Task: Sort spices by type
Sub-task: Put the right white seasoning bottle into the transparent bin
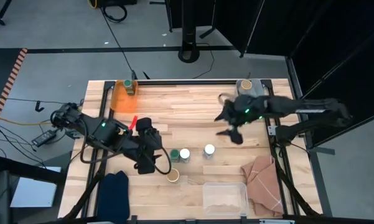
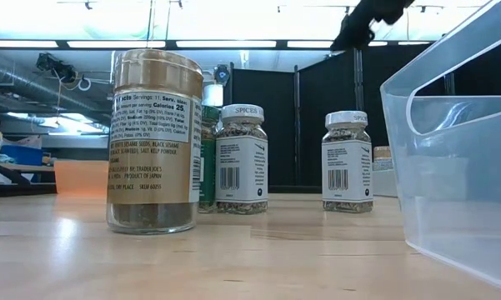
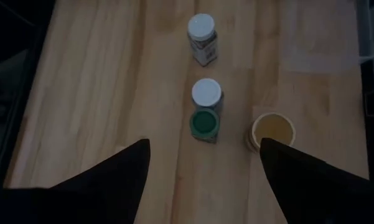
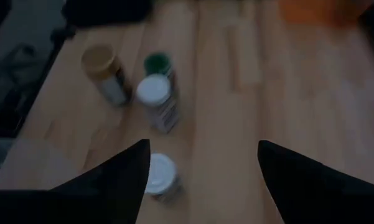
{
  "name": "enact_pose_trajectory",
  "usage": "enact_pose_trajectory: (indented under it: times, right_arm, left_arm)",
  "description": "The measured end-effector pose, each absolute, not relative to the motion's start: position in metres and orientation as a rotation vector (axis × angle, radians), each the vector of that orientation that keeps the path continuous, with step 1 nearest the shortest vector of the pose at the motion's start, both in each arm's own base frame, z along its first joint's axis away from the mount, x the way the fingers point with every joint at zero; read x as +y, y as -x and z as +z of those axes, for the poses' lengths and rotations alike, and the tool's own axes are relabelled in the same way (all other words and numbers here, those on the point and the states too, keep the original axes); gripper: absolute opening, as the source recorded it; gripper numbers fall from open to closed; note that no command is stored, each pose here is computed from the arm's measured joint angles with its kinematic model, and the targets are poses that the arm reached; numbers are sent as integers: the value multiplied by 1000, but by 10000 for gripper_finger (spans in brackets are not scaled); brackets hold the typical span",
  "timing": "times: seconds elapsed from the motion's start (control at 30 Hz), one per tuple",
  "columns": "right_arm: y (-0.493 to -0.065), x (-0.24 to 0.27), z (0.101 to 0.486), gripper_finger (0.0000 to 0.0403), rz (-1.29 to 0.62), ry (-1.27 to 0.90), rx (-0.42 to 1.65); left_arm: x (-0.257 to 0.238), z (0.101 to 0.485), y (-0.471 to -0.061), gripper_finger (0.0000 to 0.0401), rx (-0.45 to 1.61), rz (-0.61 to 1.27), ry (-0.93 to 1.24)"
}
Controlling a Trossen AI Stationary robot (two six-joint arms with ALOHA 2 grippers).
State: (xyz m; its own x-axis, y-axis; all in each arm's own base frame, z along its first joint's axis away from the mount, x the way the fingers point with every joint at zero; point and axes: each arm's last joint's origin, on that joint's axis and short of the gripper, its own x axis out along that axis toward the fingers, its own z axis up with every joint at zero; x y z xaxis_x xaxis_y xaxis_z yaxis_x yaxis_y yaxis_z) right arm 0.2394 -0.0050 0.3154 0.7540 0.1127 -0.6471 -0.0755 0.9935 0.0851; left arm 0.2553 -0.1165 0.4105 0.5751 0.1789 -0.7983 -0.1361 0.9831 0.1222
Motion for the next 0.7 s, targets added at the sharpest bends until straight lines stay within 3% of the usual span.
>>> enact_pose_trajectory:
  times: [0.43, 0.7]
  right_arm:
    - [-300, 37, 251, 301, 210, -6, 843]
    - [-309, 47, 221, 299, 136, 80, 969]
  left_arm:
    - [-123, 410, -250, 310, 930, 226, -35]
    - [-125, 410, -249, 310, 928, 225, -32]
